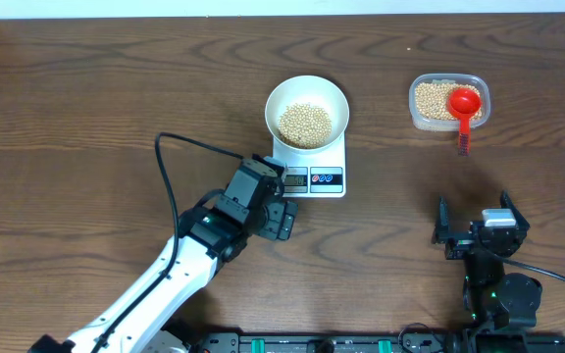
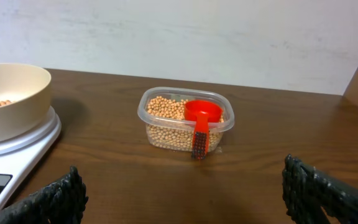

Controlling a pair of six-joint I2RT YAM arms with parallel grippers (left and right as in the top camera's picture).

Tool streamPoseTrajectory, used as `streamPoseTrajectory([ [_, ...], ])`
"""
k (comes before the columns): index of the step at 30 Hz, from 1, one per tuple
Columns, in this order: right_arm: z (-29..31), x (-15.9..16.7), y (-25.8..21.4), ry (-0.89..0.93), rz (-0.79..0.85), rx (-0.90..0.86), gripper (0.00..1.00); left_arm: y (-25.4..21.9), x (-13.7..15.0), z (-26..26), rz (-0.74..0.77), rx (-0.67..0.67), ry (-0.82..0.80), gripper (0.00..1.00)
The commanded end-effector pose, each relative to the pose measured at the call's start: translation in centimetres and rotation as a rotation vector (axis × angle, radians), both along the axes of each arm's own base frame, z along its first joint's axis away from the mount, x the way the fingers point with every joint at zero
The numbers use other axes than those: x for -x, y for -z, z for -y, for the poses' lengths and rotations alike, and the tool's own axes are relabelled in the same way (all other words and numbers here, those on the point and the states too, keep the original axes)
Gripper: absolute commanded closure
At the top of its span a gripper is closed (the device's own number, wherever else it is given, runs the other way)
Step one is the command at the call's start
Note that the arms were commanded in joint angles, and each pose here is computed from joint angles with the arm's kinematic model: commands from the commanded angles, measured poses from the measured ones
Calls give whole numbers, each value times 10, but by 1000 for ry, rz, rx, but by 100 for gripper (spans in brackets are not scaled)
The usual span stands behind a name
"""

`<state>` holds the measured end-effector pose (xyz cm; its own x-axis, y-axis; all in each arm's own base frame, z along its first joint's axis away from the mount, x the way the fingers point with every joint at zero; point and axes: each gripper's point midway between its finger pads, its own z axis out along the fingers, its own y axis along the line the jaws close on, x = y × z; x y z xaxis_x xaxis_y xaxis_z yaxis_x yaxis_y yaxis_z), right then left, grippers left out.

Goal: Scoop item into bowl and weigh 50g on scale

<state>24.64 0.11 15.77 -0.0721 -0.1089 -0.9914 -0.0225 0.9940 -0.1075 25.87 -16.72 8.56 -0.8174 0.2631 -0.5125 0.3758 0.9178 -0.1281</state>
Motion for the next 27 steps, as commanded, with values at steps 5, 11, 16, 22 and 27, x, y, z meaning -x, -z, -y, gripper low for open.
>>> streamPoseTrajectory([
  [5,0,0,1,0,0,-5,1,-11,-4,-8,55,-20,-8,11],
  [11,0,0,1,0,0,-5,1,-23,-6,-11,117,-41,19,11],
  [16,0,0,1,0,0,-5,1,-37,-9,-16,175,-50,52,11],
  [22,0,0,1,0,0,-5,1,-65,-27,-38,289,-33,-6,11],
  [27,-1,0,1,0,0,-5,1,-98,-35,-59,437,-70,6,11],
])
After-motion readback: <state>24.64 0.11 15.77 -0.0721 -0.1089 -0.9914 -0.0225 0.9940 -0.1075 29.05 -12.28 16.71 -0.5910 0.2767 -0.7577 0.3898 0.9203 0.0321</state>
